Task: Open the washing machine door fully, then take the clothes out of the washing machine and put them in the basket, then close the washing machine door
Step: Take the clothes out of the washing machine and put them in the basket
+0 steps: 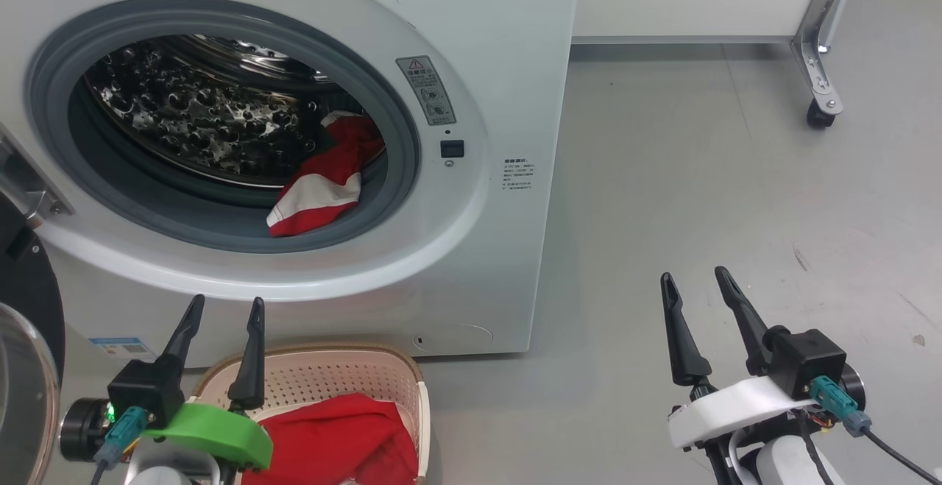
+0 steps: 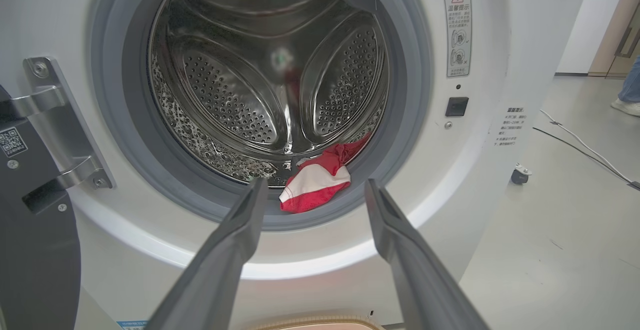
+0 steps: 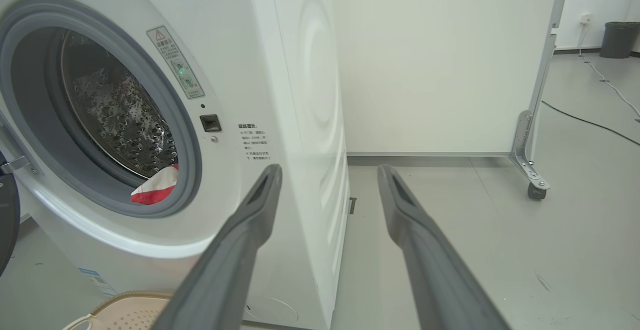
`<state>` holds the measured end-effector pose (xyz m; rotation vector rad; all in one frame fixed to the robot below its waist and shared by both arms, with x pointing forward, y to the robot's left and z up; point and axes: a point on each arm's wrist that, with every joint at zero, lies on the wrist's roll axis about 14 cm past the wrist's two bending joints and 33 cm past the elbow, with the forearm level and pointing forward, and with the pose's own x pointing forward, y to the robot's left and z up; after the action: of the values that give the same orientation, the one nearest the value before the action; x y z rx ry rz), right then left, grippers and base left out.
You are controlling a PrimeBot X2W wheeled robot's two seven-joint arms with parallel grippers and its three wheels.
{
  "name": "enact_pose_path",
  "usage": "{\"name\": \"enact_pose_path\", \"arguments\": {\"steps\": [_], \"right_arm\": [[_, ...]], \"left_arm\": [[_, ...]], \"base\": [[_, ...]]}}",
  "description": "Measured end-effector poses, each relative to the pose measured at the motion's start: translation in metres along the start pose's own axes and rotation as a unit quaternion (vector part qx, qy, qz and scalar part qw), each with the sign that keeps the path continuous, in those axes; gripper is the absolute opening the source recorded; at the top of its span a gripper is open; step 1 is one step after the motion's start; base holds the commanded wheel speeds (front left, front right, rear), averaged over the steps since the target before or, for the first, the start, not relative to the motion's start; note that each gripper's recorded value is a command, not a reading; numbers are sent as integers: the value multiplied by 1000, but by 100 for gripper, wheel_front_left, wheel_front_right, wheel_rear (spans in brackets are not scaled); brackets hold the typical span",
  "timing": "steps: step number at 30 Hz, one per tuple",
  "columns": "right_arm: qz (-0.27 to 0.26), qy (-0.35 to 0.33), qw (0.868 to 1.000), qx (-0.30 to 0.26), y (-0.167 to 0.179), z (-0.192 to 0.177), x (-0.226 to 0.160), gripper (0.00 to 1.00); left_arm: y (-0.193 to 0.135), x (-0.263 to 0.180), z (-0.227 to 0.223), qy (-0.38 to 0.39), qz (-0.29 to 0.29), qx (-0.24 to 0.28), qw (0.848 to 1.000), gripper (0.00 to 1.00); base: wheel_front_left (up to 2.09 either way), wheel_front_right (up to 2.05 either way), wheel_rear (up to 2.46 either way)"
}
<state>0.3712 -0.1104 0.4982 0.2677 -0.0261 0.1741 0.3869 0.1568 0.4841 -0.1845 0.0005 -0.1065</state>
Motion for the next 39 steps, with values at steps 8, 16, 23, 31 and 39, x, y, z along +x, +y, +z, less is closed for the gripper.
{"name": "enact_pose_path", "arguments": {"steps": [8, 16, 23, 31, 39], "right_arm": [[0, 0, 1000, 0, 0, 0, 1, 100], [-1, 2, 1000, 0, -1, -1, 1, 100], [-2, 3, 1000, 1, -1, -2, 1, 100], [-3, 5, 1000, 1, -2, -3, 1, 100], [1, 13, 1000, 4, 0, -9, 2, 100]], "left_arm": [[-1, 0, 4, -7, 0, 0, 1000, 100], [-1, -1, 2, -4, 0, -1, 1000, 100], [-1, -1, 0, -2, -1, -2, 1000, 100], [-2, 0, 0, -2, -2, -2, 1000, 100], [0, 3, -1, -2, 0, -3, 1000, 100]], "base": [[0, 0, 0], [0, 0, 0], [0, 0, 0], [0, 0, 0], [0, 0, 0]]}}
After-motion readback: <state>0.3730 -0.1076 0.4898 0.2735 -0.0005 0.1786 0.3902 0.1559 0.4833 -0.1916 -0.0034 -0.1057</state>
